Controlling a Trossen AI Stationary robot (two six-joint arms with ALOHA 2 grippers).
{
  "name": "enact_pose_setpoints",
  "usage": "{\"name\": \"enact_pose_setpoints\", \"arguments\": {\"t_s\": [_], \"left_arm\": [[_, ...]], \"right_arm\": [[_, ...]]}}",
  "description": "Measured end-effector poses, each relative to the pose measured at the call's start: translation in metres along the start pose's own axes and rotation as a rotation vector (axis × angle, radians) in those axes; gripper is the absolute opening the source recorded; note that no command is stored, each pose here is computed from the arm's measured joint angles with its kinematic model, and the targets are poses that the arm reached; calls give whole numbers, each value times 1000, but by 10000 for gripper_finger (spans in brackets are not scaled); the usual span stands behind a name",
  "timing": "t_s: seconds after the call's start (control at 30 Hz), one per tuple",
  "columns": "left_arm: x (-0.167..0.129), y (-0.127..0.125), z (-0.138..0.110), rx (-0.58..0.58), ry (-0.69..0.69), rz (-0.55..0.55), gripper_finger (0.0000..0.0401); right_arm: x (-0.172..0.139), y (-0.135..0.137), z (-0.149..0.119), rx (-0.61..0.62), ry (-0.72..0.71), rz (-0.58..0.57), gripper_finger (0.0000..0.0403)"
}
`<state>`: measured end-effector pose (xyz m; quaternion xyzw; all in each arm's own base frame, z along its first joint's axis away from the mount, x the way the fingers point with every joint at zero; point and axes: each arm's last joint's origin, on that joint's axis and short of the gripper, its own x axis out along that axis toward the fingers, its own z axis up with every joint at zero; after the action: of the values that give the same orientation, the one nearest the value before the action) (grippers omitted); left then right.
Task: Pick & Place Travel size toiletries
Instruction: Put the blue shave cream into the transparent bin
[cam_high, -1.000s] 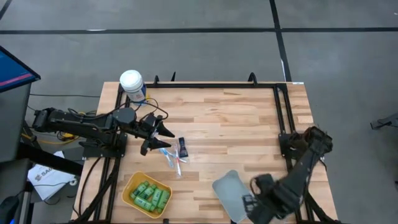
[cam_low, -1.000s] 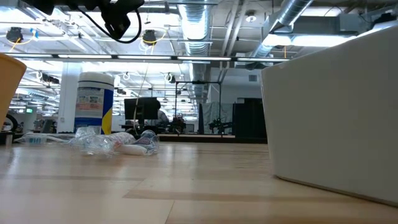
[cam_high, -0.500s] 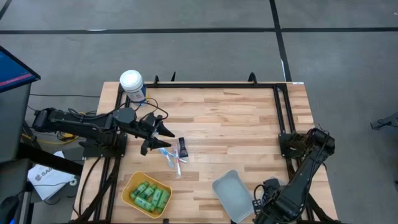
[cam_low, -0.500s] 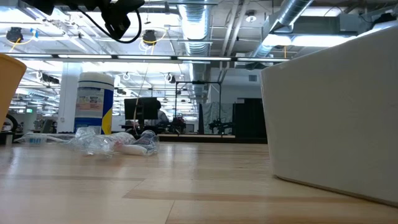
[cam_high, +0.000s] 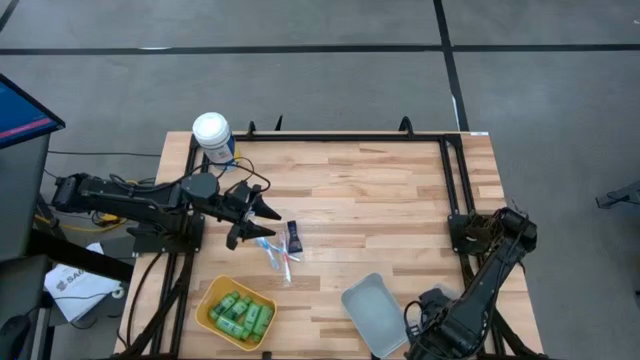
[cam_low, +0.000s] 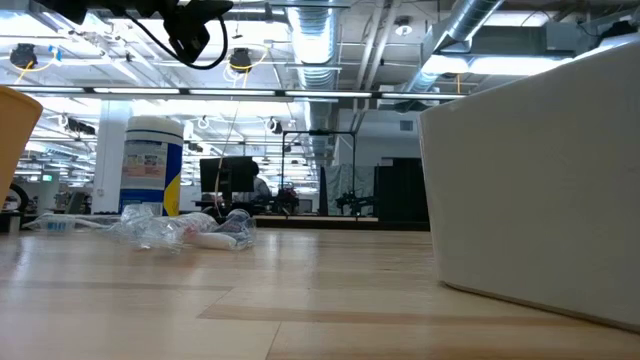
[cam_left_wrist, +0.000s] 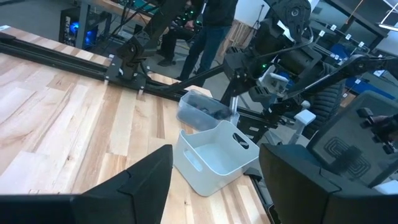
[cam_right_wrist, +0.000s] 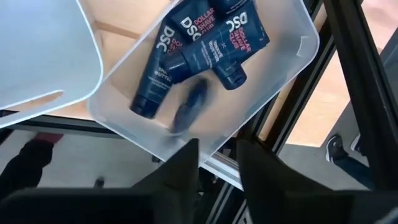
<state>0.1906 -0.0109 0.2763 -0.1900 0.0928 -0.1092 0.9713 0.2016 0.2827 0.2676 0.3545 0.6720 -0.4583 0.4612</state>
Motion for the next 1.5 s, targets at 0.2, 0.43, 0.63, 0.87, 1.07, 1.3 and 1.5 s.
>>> {"name": "enact_pose_setpoints", "arguments": {"t_s": [0.2, 0.43, 0.63, 0.87, 1.07, 1.3, 1.5], "left_arm": [[0, 1, -1, 2, -1, 28, 237], [5, 16, -8, 44, 48, 207, 239], [34, 37, -37, 8, 231, 348, 250], [62, 54, -76, 171, 474, 358, 254], [68, 59, -84, 406, 546, 307, 254], [65, 71, -79, 540, 569, 212, 254], [71, 90, -77, 546, 598, 171, 253]], "right_arm": [[-1, 1, 2, 7, -1, -4, 197], [-3, 5, 9, 24, -1, 3, 254], [-5, 9, 15, 21, -9, 16, 255], [-5, 10, 16, 23, -37, 39, 255], [-5, 10, 17, 23, -48, 45, 255], [-6, 11, 17, 2, -60, 59, 255], [-6, 12, 16, -18, -59, 62, 255]]}}
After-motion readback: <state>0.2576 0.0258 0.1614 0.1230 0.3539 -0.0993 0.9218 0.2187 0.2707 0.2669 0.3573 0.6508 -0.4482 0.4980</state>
